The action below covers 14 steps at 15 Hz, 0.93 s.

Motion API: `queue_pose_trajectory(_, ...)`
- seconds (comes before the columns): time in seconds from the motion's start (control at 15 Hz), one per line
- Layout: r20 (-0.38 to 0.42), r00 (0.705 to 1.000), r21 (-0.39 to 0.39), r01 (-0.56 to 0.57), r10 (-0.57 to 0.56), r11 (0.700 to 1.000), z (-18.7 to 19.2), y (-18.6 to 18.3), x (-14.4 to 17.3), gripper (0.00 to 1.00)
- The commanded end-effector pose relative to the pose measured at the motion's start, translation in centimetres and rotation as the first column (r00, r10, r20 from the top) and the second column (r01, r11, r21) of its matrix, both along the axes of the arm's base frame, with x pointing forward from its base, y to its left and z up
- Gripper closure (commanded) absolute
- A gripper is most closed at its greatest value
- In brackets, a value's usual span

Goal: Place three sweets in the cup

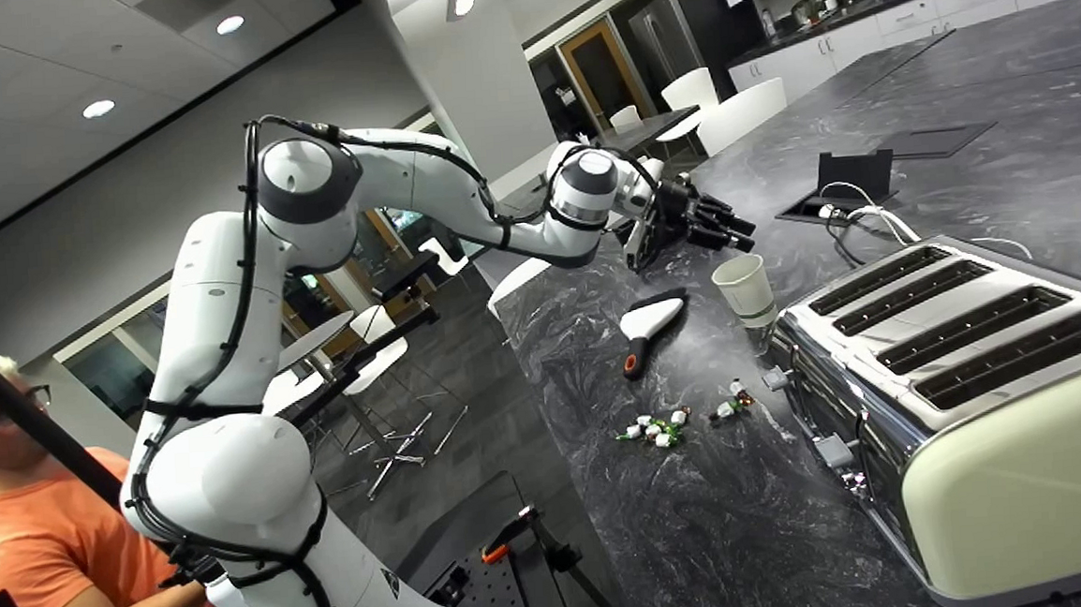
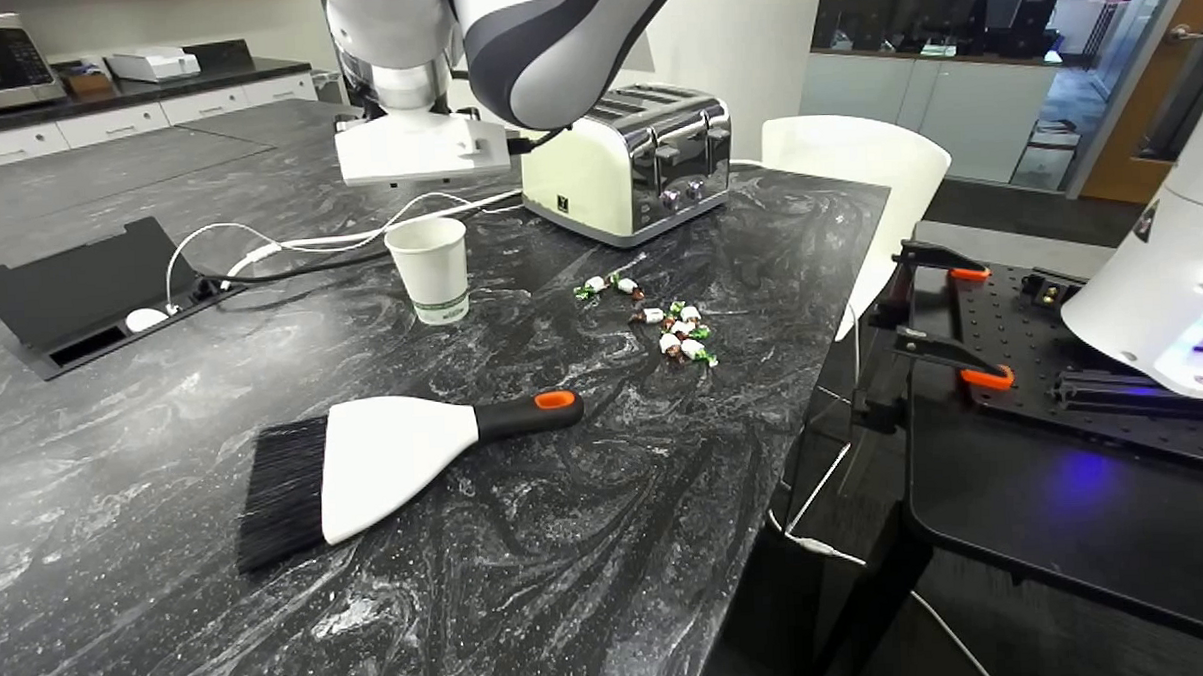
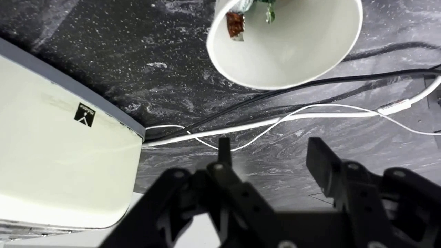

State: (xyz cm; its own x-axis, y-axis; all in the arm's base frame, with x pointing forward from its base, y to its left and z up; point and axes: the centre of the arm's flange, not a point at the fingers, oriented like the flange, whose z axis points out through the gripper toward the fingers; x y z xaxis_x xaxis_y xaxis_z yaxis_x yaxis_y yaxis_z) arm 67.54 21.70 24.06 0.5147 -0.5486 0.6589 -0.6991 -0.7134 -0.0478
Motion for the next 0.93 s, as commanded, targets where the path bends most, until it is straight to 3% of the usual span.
queue_pose_trajectory(0.0,-0.032,0.999,-0.003,-0.034,0.034,0.999,4.1,-2.2,-3.4,0.09)
queue_pose_trajectory(0.07,-0.051,0.997,-0.009,-0.05,0.05,0.999,4.9,-2.9,-4.4,0.01)
queue_pose_trajectory(0.33,-0.197,0.974,-0.002,-0.113,0.111,0.994,6.3,-7.0,-9.3,0.0)
queue_pose_trajectory(0.53,-0.279,0.933,0.08,-0.212,0.226,0.974,4.4,-9.9,-12.4,0.0)
queue_pose_trajectory(0.87,-0.431,0.836,0.246,-0.252,0.339,0.936,-0.8,-13.6,-15.7,0.0)
